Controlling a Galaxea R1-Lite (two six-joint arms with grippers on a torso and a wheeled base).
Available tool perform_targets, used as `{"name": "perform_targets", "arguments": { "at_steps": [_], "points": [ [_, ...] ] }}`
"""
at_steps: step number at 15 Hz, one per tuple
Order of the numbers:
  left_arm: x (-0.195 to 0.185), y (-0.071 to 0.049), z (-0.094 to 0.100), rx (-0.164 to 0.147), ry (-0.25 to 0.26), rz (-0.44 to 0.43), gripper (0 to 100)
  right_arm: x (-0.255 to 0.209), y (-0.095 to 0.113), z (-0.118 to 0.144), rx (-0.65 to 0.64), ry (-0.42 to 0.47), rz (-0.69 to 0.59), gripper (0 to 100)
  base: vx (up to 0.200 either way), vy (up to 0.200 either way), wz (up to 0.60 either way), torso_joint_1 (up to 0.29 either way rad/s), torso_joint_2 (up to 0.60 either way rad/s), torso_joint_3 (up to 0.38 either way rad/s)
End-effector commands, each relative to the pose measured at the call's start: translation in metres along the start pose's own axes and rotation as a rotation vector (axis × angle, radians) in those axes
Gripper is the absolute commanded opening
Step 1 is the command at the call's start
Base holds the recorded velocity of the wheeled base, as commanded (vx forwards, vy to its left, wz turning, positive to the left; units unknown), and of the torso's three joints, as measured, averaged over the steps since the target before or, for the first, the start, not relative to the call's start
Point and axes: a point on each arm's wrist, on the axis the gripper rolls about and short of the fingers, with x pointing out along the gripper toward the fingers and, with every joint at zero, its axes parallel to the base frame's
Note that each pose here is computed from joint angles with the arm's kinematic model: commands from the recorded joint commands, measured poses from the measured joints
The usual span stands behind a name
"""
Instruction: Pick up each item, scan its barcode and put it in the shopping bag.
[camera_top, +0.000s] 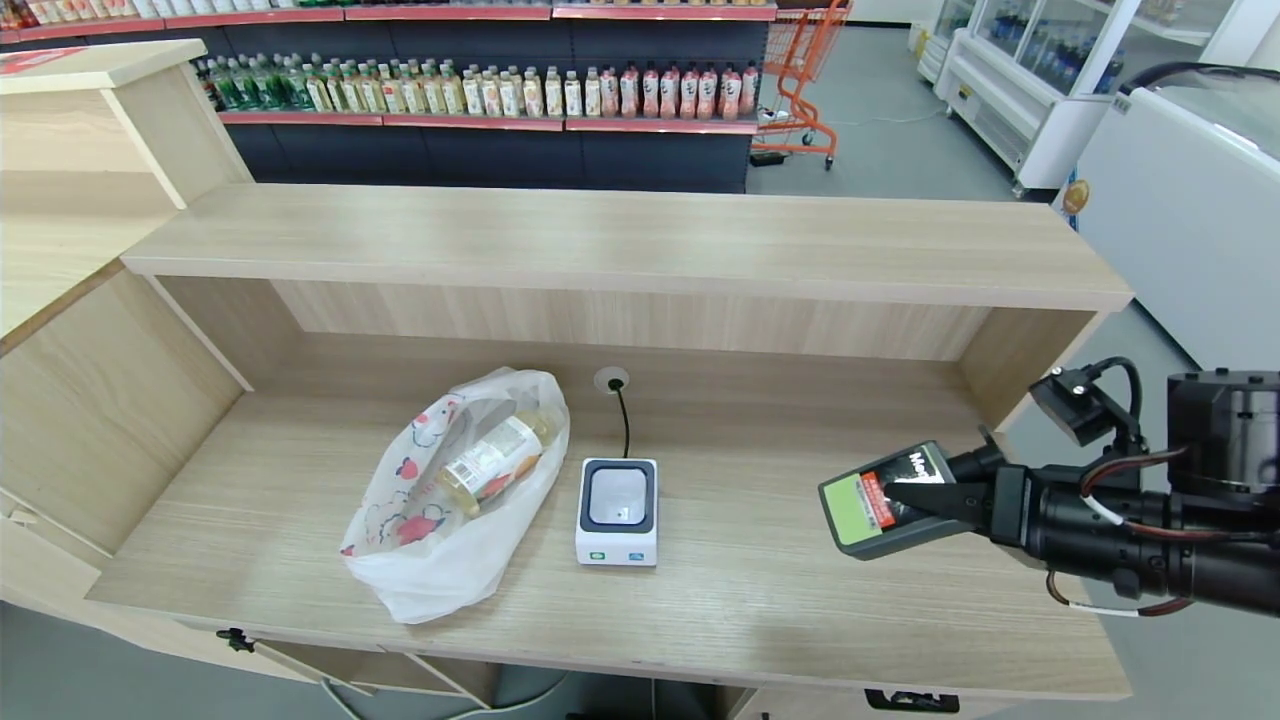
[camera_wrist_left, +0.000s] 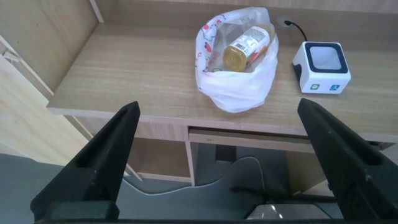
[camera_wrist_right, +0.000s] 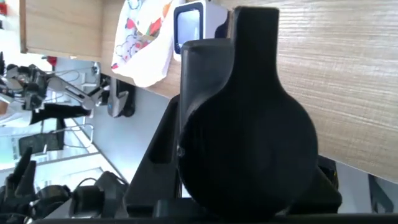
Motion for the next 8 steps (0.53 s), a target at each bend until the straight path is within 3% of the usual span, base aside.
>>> {"name": "perform_targets", "arguments": {
  "at_steps": [1, 2, 8],
  "points": [
    [0.0001, 0.0, 0.0001, -0.002, 0.001, 0.0, 100, 0.0016, -0.0014, -0.0022, 0.011, 0.018, 0.009, 0, 0.0, 0.0, 0.0, 0.0, 0.0, 0.0],
    [0.0001, 0.0, 0.0001, -0.004, 0.001, 0.0, 100, 0.0017, -0.0001, -0.0026, 0.009, 0.025, 0.022, 0, 0.0, 0.0, 0.0, 0.0, 0.0, 0.0],
    [0.0, 0.0, 0.0, -0.007, 0.0, 0.001, 100, -0.0026, 0.0042, -0.0009, 0.011, 0.02, 0.053, 0, 0.0, 0.2, 0.0, 0.002, 0.0, 0.002]
  ]
}}
